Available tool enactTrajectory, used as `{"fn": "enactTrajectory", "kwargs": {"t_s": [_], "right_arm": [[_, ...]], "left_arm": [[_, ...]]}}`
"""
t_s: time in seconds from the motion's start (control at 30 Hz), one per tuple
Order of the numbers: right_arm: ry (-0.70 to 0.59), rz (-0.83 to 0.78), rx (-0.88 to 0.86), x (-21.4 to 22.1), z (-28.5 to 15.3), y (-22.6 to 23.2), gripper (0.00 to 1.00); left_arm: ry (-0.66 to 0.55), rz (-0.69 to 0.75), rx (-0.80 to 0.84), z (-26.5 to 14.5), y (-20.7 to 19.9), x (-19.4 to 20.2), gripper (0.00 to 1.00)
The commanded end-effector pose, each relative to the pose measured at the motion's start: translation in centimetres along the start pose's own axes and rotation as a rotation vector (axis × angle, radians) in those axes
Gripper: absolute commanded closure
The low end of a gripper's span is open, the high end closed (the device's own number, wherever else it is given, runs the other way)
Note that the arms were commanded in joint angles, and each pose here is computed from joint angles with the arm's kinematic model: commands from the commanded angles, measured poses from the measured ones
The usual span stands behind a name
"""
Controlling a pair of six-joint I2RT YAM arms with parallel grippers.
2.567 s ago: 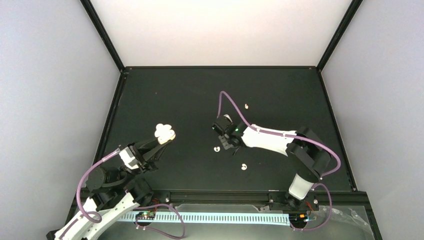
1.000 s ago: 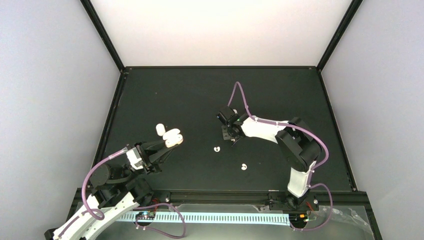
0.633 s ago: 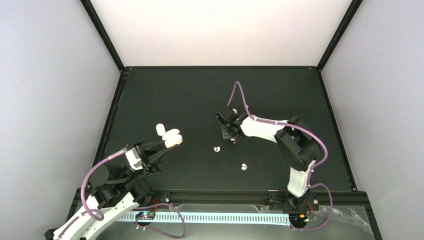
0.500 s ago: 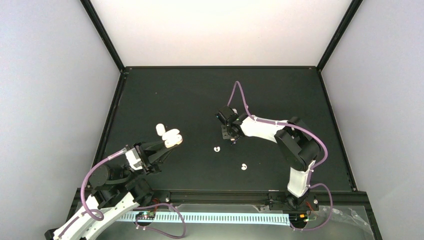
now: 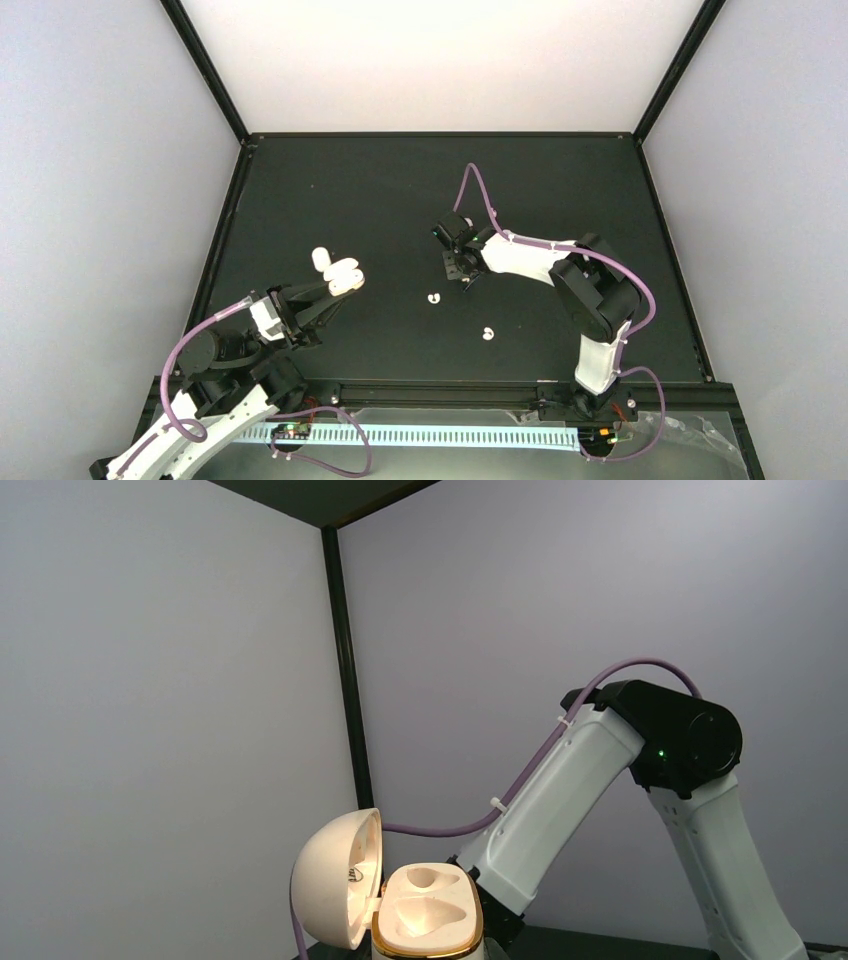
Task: Insert the wireless bluetooth earbuds into the charging case
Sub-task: Pick up the earbud from the center of the board.
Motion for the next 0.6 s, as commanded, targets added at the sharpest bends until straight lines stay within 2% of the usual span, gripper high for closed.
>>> {"fn": "enactTrajectory", "kwargs": {"t_s": [0.0,0.37,0.57], "right_arm": [[0.088,-0.049,0.049,1.98,0.38,-1.22,0.75],[0.104,-0.089,0.051,2.08,0.43,-1.22,0.77],[0.108,-0.101,0.043,2.05,0.55,-1.02,0.81]], "left_arm": [[-0.028,0.0,0.015,-0.15,-0.19,-1.0,0.98],[-0.025,0.0,0.019,-0.07,-0.23,-0.94,0.98],[-0.022,-0.001,0.021,0.02,-0.23,-0.86,0.98]]}}
Point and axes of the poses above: each gripper's point midway between its finger pads, its own z axis out along the fingers, its own y axis along the line the jaws close on, x = y × z, the point moved 6 cm from there along -z, back along the fingers, and after that the axes turned 1 degree about -z, right-handed, at the moved point
